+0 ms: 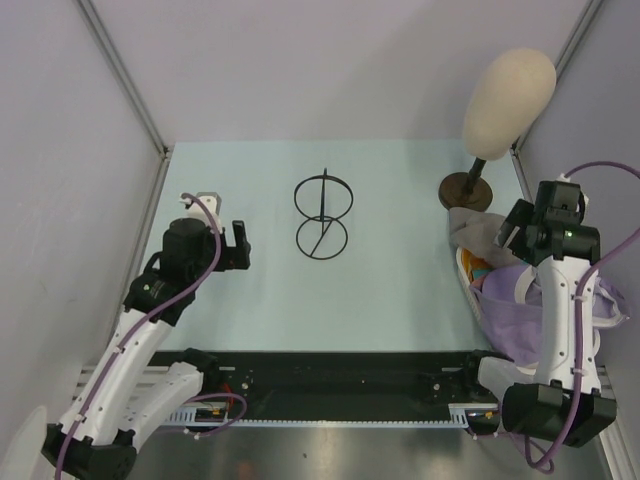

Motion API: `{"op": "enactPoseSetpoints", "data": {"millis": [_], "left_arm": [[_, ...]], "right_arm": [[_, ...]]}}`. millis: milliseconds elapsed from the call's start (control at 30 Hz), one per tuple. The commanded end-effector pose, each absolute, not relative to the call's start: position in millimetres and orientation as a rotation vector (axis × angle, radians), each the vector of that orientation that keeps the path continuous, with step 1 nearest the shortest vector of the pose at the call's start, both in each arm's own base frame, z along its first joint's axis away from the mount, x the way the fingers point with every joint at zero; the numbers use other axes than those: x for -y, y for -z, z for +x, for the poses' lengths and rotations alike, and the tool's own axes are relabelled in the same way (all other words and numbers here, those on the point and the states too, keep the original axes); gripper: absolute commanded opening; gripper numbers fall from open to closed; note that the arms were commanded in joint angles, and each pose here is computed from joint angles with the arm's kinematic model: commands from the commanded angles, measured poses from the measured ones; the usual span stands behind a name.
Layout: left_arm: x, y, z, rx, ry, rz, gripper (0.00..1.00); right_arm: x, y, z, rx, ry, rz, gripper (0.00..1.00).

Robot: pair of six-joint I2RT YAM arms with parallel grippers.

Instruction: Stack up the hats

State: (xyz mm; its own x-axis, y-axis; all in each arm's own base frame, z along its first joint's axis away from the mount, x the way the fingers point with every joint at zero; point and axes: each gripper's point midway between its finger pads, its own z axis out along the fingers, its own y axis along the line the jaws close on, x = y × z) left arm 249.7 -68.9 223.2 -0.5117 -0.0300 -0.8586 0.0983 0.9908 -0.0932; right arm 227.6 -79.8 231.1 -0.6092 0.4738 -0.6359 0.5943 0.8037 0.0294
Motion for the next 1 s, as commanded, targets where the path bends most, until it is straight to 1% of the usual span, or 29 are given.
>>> {"op": "enactPoseSetpoints", "data": {"millis": [0, 200, 267, 367, 400, 467, 567, 600, 633, 667, 700, 767, 800, 833, 867, 967], "left_arm": [[67, -256, 262, -2.015, 0.145, 0.008, 1.0], [68, -261, 268, -2.028, 0.133, 0.0, 1.0], [68, -263, 268, -2.027, 0.136, -0.007, 1.0], [66, -265, 266, -2.032, 0.132, -0.016, 1.0], [66, -266, 266, -2.033, 0.131, -0.016, 1.0], [66, -266, 265, -2.039, 0.13, -0.017, 1.0], [65, -266, 263, -2.042, 0.131, -0.023, 1.0], [65, -265, 262, -2.045, 0.135, -0.027, 1.0], [65, -265, 261, -2.047, 0.137, -0.027, 1.0], [67, -267, 261, -2.044, 0.147, -0.025, 1.0], [67, -268, 260, -2.044, 0.151, -0.024, 1.0], [69, -271, 259, -2.04, 0.165, -0.018, 1.0], [70, -272, 259, -2.038, 0.168, -0.015, 1.0], [70, -274, 260, -2.032, 0.173, -0.012, 1.0], [71, -276, 261, -2.029, 0.178, -0.008, 1.0], [75, -281, 264, -2.015, 0.191, 0.0, 1.0]], "right_arm": [[66, -218, 275, -2.342, 0.101, 0.536, 0.88], [64, -185, 315, -2.353, -0.005, 0.473, 0.86], [65, -168, 319, -2.39, -0.007, 0.467, 0.85], [65, -149, 325, -2.423, -0.03, 0.461, 0.78], [65, -146, 328, -2.42, -0.041, 0.457, 0.72], [62, -141, 329, -2.424, -0.072, 0.441, 0.67], [63, -140, 334, -2.406, -0.086, 0.426, 0.49], [64, -140, 336, -2.399, -0.082, 0.43, 0.34], [65, -142, 337, -2.395, -0.08, 0.431, 0.28], [68, -144, 337, -2.392, -0.065, 0.444, 0.24], [68, -153, 338, -2.383, -0.056, 0.454, 0.22], [75, -170, 336, -2.357, 0.008, 0.47, 0.13], [77, -191, 337, -2.326, 0.027, 0.474, 0.04], [78, -204, 337, -2.304, 0.042, 0.475, 0.0], [82, -226, 334, -2.253, 0.077, 0.479, 0.0], [74, -290, 331, -2.12, 0.058, 0.469, 0.0]]}}
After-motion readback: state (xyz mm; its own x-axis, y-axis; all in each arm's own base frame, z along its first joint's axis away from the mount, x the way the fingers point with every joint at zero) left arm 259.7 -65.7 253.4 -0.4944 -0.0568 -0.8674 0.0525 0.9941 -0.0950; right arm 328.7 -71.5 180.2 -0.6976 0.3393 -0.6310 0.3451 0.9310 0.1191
